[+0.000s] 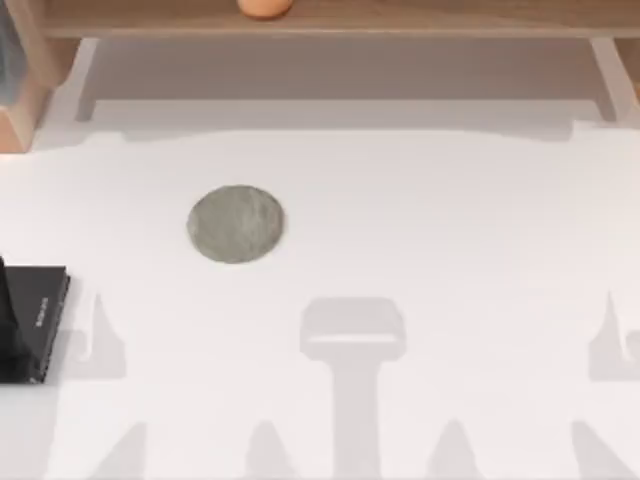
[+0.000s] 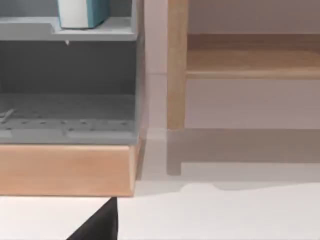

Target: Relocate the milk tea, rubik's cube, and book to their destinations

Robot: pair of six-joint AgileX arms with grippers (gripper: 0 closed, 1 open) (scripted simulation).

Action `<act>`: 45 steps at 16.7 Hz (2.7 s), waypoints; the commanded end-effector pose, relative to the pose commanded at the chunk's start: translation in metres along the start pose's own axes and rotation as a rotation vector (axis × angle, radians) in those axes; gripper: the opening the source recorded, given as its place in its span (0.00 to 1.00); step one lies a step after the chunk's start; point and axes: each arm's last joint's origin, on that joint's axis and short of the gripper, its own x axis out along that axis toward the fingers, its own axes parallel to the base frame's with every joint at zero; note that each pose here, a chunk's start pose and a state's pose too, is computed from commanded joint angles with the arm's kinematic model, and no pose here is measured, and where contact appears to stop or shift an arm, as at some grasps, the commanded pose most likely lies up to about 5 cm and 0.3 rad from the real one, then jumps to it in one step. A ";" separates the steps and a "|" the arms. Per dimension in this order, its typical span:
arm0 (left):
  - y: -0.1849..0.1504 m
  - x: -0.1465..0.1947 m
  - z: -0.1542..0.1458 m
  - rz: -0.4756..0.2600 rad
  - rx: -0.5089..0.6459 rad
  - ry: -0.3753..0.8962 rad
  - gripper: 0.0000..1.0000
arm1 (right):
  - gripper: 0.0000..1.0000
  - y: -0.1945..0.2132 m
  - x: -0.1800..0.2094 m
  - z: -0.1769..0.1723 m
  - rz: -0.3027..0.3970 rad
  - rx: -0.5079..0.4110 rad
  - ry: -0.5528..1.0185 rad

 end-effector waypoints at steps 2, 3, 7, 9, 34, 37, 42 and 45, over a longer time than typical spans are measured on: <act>0.000 0.000 0.000 0.000 0.000 0.000 1.00 | 1.00 0.000 0.000 0.000 0.000 0.000 0.000; 0.000 0.000 0.003 0.000 0.000 -0.005 1.00 | 1.00 0.000 0.000 0.000 0.000 0.000 0.000; -0.005 0.004 0.041 -0.005 -0.007 -0.061 1.00 | 1.00 0.000 0.000 0.000 0.000 0.000 0.000; -0.009 0.014 0.070 -0.008 -0.015 -0.091 1.00 | 1.00 0.000 0.000 0.000 0.000 0.000 0.000; -0.212 0.280 0.050 -0.024 -0.009 0.003 1.00 | 1.00 0.000 0.000 0.000 0.000 0.000 0.000; -0.215 0.295 0.051 -0.026 -0.010 0.000 1.00 | 1.00 0.000 0.000 0.000 0.000 0.000 0.000; -0.218 0.339 0.051 -0.026 -0.011 -0.003 1.00 | 1.00 0.000 0.000 0.000 0.000 0.000 0.000; -0.216 0.357 0.051 -0.026 -0.011 -0.002 1.00 | 1.00 0.000 0.000 0.000 0.000 0.000 0.000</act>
